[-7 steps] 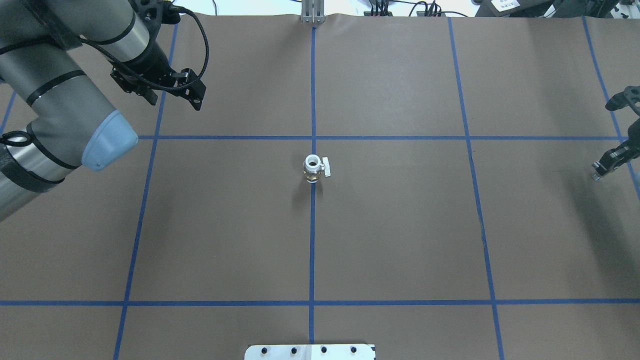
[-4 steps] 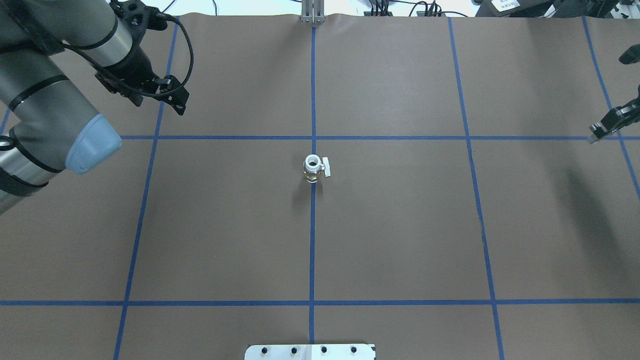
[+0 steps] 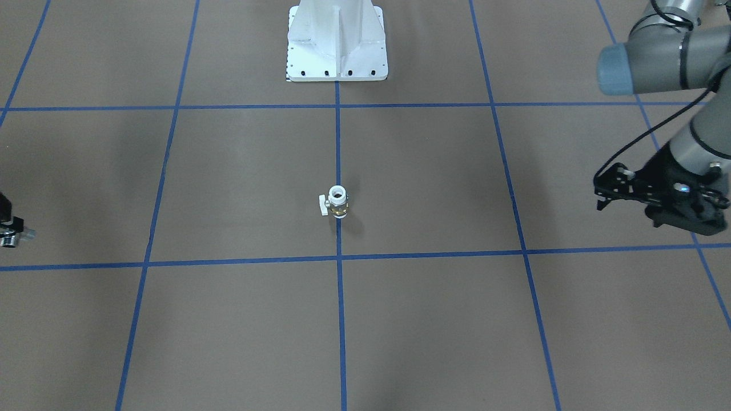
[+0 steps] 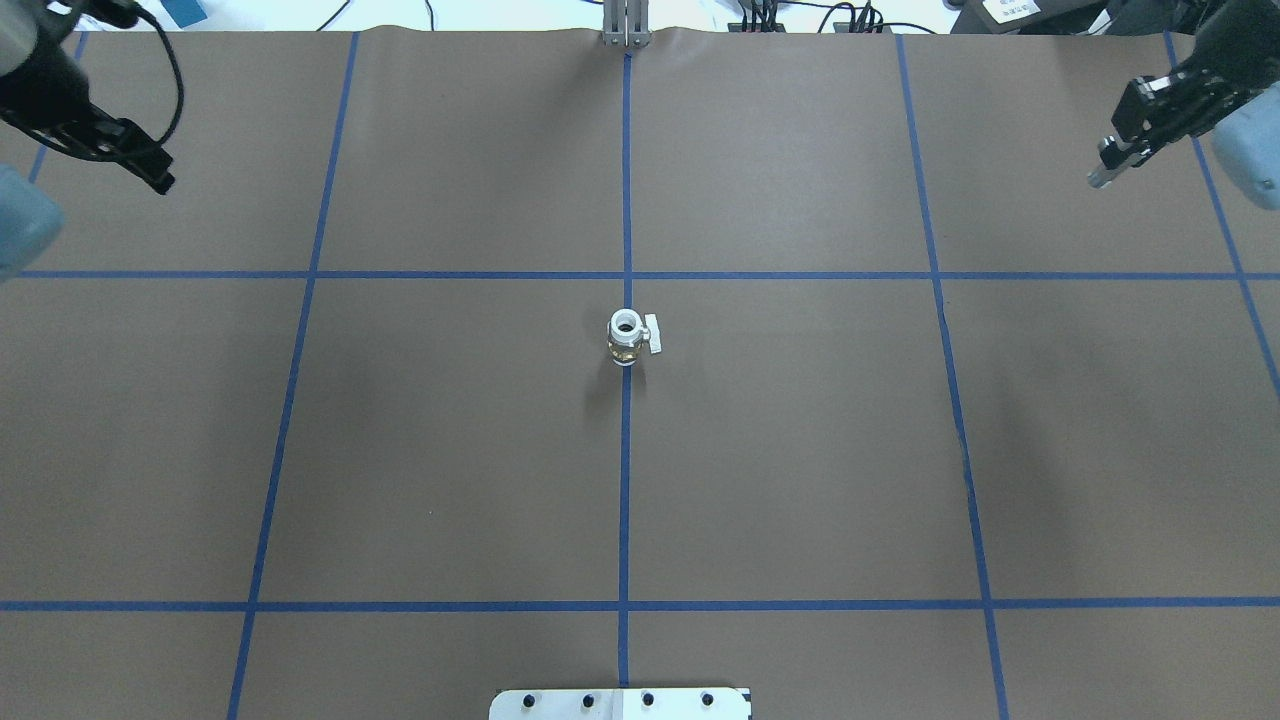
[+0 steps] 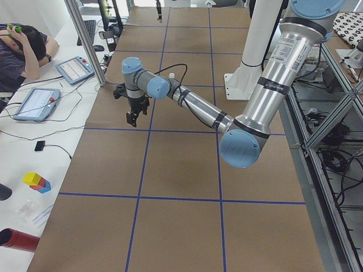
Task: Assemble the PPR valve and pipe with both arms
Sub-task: 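Carry the fitting with the right gripper above the standing valve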
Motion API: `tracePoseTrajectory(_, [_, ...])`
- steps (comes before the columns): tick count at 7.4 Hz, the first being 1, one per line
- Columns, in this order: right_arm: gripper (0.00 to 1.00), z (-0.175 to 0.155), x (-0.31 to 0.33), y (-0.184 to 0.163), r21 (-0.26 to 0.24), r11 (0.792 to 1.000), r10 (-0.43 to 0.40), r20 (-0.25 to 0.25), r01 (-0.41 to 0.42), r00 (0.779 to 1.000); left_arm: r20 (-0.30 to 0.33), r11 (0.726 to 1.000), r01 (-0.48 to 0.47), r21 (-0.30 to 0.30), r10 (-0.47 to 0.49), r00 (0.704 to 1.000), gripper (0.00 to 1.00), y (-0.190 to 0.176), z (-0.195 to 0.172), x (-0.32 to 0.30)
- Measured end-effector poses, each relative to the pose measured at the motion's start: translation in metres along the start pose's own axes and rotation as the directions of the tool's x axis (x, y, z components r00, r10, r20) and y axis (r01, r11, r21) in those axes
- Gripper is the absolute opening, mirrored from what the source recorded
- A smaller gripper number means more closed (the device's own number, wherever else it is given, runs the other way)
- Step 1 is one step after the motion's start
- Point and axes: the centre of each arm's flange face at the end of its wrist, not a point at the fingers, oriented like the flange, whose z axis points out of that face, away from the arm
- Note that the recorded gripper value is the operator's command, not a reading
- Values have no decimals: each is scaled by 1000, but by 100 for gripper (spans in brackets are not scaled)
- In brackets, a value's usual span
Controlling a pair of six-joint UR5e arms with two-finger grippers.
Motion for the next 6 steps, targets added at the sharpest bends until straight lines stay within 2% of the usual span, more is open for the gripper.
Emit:
tracePoseTrajectory(2, [0,23,-151,-1,17,985,171,-19,-170,985,30,999,-44,-29,45,999,100,26,2,-76])
tracePoseTrajectory(3, [0,40,-225,7,35,974,224,-31,-223,974,34,997,-59,-49,61,998,100,41,7,-101])
tracePoseTrajectory(5, [0,69,-332,21,62,956,288,-43,-286,957,34,995,-61,-73,63,997,100,55,24,-126])
tracePoseTrajectory(6, [0,90,-371,22,72,952,303,-70,-298,950,35,996,-66,-67,68,997,100,55,30,-131])
